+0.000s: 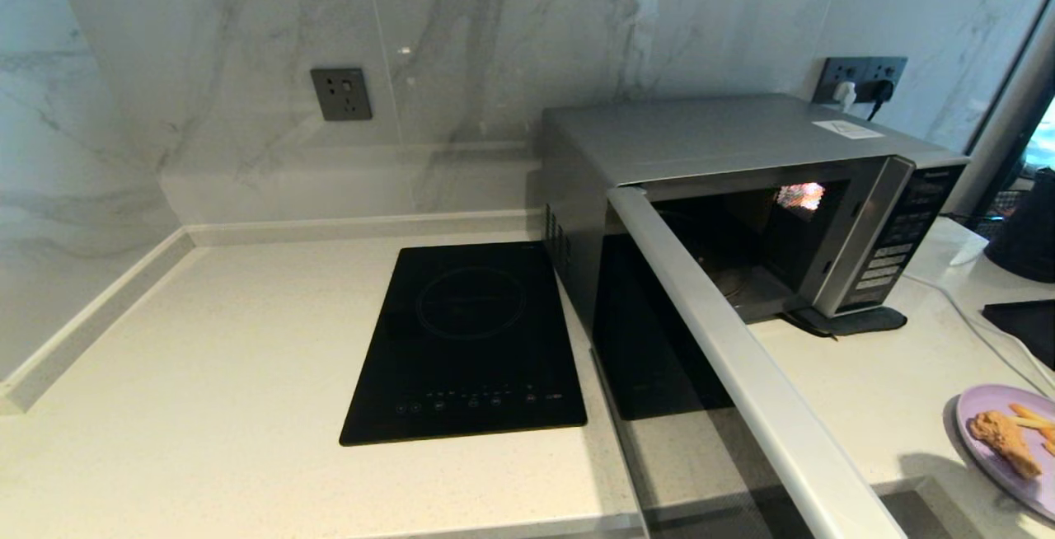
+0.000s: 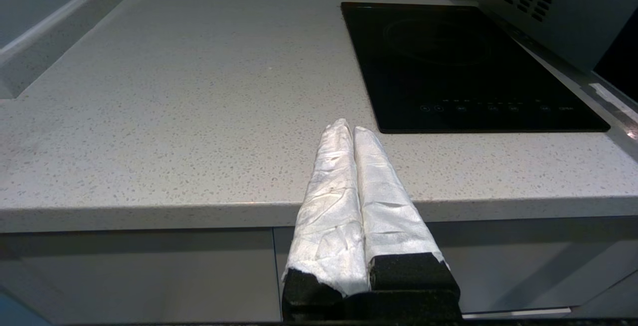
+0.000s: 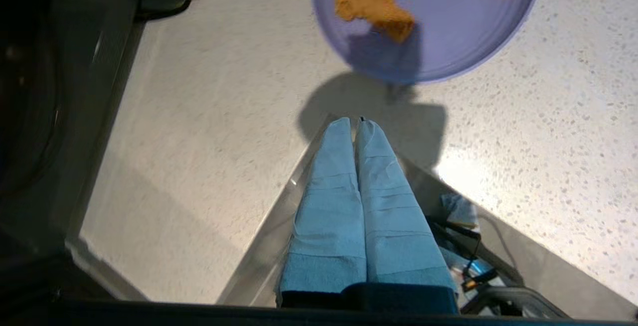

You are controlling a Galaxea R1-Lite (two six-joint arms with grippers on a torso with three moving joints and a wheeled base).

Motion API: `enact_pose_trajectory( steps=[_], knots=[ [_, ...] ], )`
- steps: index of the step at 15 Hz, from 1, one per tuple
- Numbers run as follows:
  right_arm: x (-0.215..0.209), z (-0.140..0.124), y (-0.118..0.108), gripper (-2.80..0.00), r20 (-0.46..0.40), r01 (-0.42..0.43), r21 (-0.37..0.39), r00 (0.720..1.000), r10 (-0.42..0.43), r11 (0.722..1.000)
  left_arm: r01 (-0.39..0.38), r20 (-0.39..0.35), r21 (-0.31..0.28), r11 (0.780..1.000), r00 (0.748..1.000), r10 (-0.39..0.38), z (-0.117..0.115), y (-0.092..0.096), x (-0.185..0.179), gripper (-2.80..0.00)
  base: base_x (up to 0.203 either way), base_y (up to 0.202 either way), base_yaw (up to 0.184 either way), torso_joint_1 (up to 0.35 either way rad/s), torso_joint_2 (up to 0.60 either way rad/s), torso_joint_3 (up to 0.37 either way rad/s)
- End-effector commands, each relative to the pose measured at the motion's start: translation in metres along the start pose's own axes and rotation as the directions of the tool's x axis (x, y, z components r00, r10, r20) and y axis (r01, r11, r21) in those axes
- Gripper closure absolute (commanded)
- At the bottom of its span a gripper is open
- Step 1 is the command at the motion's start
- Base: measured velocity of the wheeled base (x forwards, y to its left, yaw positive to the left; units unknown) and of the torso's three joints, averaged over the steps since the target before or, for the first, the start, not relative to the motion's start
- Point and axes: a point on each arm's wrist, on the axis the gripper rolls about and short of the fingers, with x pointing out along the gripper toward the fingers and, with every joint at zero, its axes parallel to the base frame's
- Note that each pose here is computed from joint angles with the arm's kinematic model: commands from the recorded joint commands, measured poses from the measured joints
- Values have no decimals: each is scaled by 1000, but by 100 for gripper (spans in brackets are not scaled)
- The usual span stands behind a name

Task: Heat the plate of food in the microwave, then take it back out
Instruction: Put the plate in the microwave oven

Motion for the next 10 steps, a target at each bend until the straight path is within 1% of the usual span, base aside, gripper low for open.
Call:
enact_pose_trajectory(
  steps=[1, 3, 5, 10],
  knots=[
    [27, 5, -8, 0, -43, 58, 43, 998, -56, 997, 0, 0, -1, 1000, 1000, 0, 0, 0, 0, 0, 0, 0, 0, 0, 0, 0],
    [32, 6, -7, 0, -51, 60, 43, 997, -57, 997, 0, 0, -1, 1000, 1000, 0, 0, 0, 0, 0, 0, 0, 0, 0, 0, 0],
    [41, 11, -4, 0, -23, 43, 53, 999, -42, 998, 0, 0, -1, 1000, 1000, 0, 0, 0, 0, 0, 0, 0, 0, 0, 0, 0],
    [65, 26, -5, 0, 1, 63, 93, 998, -64, 994, 0, 0, -1, 1000, 1000, 0, 0, 0, 0, 0, 0, 0, 0, 0, 0, 0]
  ],
)
